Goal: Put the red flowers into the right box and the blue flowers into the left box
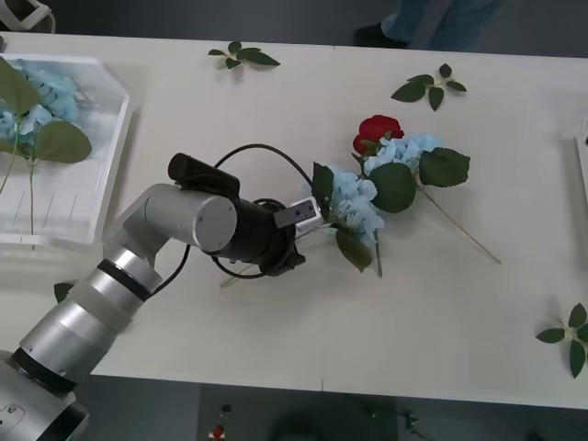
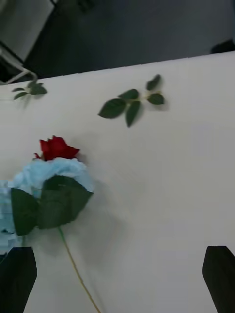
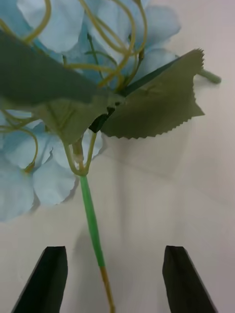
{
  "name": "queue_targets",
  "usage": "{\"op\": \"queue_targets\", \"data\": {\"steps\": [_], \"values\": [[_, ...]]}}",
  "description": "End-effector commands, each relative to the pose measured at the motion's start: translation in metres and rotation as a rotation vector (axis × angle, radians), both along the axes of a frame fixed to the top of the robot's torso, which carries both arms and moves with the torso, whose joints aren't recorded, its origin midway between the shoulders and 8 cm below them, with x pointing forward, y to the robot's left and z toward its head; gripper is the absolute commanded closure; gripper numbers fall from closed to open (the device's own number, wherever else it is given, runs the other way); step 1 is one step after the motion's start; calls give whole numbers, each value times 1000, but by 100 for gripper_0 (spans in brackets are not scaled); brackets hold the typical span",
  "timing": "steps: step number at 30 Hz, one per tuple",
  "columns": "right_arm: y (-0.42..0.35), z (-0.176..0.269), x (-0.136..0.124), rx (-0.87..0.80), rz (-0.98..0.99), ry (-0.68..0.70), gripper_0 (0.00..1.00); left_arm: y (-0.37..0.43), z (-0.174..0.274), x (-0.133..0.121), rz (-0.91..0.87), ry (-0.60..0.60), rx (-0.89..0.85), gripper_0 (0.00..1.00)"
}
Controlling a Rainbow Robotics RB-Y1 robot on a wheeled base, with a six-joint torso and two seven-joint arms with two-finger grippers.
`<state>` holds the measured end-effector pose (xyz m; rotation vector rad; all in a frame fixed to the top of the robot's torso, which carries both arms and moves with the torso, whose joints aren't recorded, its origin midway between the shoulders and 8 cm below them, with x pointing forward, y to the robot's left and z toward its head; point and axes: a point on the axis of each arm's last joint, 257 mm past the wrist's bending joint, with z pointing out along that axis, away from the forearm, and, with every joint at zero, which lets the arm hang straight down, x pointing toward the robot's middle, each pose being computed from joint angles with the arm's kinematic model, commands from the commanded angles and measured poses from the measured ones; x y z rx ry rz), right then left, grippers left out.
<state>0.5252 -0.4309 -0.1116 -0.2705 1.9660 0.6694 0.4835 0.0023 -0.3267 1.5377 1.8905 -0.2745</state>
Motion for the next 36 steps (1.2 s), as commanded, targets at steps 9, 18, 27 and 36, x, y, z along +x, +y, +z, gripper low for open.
{"op": "queue_targets", "data": {"steps": [9, 18, 27, 36], "values": [[75, 25, -2, 12, 197, -144, 0, -26, 28, 10, 43, -28, -80, 100], [105, 33, -2, 50, 255, -173, 0, -18, 54, 24, 127, -7, -253, 100], [149, 58, -22, 182, 376, -213, 0, 78, 147, 41, 244, -90, -473, 100], [179, 55, -37, 188, 468, -216, 0, 219, 258, 71, 419, -274, -592, 100]]}}
